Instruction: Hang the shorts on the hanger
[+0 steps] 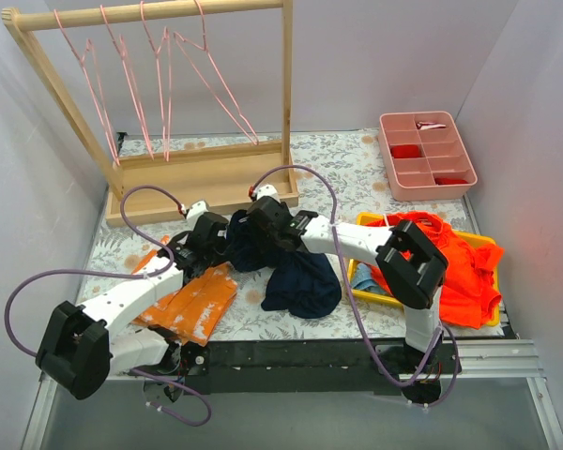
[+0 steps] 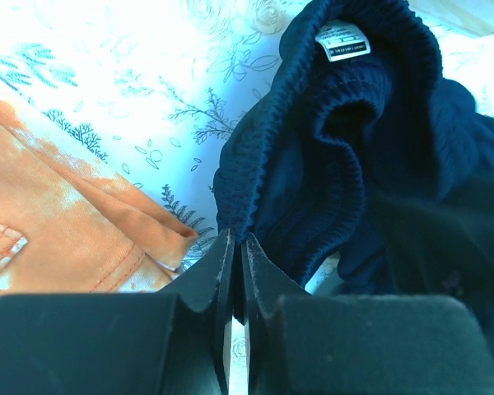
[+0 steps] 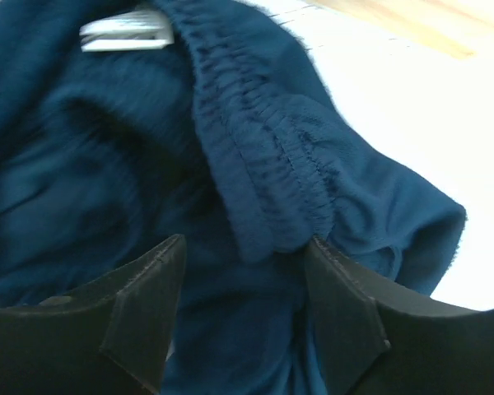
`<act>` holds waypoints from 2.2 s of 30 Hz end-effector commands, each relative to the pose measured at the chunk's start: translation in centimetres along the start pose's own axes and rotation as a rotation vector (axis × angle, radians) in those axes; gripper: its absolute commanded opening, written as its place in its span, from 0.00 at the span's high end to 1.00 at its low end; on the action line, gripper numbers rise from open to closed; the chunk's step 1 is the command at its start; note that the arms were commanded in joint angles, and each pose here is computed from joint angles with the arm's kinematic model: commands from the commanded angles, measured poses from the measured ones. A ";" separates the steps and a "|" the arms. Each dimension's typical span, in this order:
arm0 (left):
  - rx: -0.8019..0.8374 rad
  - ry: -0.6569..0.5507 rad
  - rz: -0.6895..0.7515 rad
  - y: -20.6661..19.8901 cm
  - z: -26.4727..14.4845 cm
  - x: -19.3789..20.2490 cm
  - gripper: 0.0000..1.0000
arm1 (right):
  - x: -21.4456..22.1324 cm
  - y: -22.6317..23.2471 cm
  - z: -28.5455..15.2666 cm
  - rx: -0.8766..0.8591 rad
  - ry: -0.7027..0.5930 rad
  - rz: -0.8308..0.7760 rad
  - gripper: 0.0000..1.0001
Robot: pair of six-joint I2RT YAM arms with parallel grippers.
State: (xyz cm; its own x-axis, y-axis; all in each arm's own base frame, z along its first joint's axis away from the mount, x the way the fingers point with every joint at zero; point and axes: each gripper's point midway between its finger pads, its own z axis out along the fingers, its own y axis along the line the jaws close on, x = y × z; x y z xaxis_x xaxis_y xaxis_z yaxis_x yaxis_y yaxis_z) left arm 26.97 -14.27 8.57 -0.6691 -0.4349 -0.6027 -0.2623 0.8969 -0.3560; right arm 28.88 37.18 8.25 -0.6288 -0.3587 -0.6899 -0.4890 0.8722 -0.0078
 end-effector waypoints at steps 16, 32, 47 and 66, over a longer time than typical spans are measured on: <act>0.076 -0.248 0.057 -1.4 -9.2 -8.7 1.00 | -9.0 -8.9 -6.8 0.215 -0.243 0.183 0.99; 0.304 -0.678 0.139 -9.3 -27.2 -25.3 1.00 | -20.6 -12.5 -31.0 0.101 -0.537 0.114 0.99; 0.393 -0.210 0.213 -7.5 -16.6 -10.8 1.00 | -2.9 -12.3 -18.6 -0.016 -0.104 0.245 0.99; 0.680 -0.308 0.174 -15.2 -24.7 -16.8 0.44 | 1.0 -10.6 -11.0 -0.083 0.045 0.217 0.99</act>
State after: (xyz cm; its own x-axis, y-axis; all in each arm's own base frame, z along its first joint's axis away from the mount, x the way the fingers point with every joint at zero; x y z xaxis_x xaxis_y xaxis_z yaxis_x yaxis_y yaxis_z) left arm 23.64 -18.39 35.10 -0.4880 -0.3098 -0.8160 0.3667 0.7756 -0.5138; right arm 25.37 22.43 13.11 -0.7957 -0.2173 -0.5653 -0.3598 0.9205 0.1526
